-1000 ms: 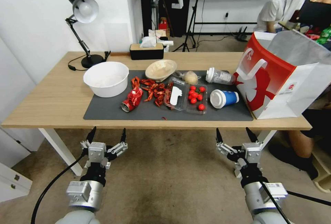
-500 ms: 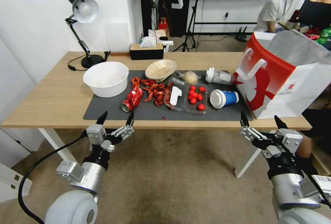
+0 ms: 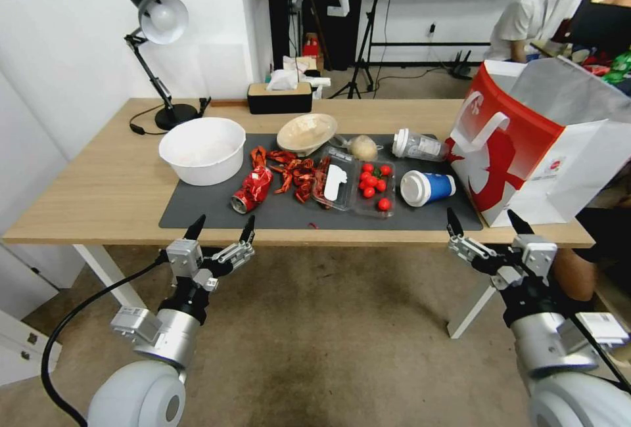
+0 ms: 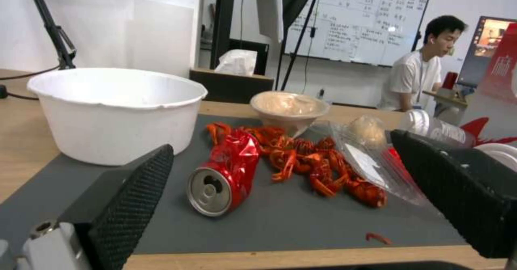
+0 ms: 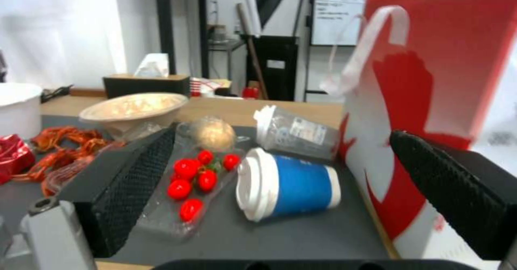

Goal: Pick up the trash from the table and place it into the takeout bag.

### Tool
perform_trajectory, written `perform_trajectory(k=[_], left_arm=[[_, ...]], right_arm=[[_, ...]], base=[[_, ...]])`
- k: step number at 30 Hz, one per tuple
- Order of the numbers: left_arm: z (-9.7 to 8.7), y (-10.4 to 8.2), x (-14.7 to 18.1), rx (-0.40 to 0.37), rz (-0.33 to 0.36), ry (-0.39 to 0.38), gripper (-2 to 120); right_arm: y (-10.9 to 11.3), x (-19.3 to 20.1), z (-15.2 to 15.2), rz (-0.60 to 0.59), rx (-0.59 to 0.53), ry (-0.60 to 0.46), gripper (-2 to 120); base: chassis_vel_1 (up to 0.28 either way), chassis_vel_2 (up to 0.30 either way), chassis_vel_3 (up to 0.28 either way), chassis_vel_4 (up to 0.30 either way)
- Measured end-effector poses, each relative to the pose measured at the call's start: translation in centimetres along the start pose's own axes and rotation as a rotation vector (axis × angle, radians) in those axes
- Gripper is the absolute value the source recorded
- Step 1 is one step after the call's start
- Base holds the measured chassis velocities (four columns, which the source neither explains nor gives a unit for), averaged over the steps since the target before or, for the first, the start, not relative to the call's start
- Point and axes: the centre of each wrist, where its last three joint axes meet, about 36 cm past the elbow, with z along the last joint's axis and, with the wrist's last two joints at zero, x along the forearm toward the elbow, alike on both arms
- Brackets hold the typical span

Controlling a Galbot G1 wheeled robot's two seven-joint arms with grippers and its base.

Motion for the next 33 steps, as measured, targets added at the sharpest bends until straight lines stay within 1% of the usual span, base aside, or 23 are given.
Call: perform_trajectory(k=[2,3,6,7,9,11,12,14,20,25,27,30,33], left_arm=[[0.1,-0.1,0.0,-0.001,0.0,0.0,100],[0.1,-0.1,0.0,-0.001,0.0,0.0,100],[0.3,-0.3,0.1,-0.002,-0.002,-0.001,100],[0.3,-0.3,0.1,-0.002,-0.002,-0.001,100],[0.3,-0.3,0.2,-0.001,-0.005,-0.003,100],[0.4,-0.4,0.2,-0.001,-0.006,-0.003,100],[0.4,-0.4,0.2,-0.001,-0.008,-0.005,100],[0.4,-0.4,0.3,-0.003,-0.011,-0.007,100],[0.5,-0.3,0.5,-0.008,-0.017,-0.01,100],[0.7,-0.4,0.6,-0.012,-0.022,-0.012,100],[0.9,-0.5,0.6,-0.014,-0.024,-0.011,100],[1.1,-0.6,0.7,-0.014,-0.025,-0.009,100],[1.4,-0.7,0.7,-0.017,-0.028,-0.007,100]], right_arm=[[-1.2,-0.9,-0.3,-0.03,0.03,0.001,100],[-1.2,-0.9,-0.3,-0.03,0.03,0.001,100],[-3.8,-3.1,-1.0,-0.061,0.1,0.002,100],[-3.8,-3.1,-1.0,-0.061,0.1,0.002,100],[-5.3,-4.6,-1.6,-0.075,0.134,0.001,100],[-5.7,-5.0,-1.7,-0.076,0.143,0.002,100],[-6.5,-5.8,-1.9,-0.076,0.164,0.005,100],[-7.3,-6.7,-2.1,-0.07,0.178,0.007,100],[-8.1,-8.2,-1.4,-0.061,0.176,0.051,100],[-9.0,-9.7,-0.7,-0.087,0.15,0.099,100],[-9.4,-10.5,-0.5,-0.118,0.126,0.122,100],[-9.6,-11.3,-0.3,-0.152,0.103,0.123,100],[-9.6,-12.0,0.0,-0.183,0.088,0.098,100]], base=[[0.0,0.0,0.0,0.0],[0.0,0.0,0.0,0.0],[0.0,0.0,0.0,0.0],[0.0,0.0,0.0,0.0],[0.0,0.0,0.0,0.0],[0.0,0.0,0.0,0.0],[0.0,0.0,0.0,0.0],[0.0,0.0,0.0,0.0],[0.0,0.0,0.0,0.0],[0.0,0.0,0.0,0.0],[0.0,0.0,0.0,0.0],[0.0,0.0,0.0,0.0],[0.0,0.0,0.0,0.0]])
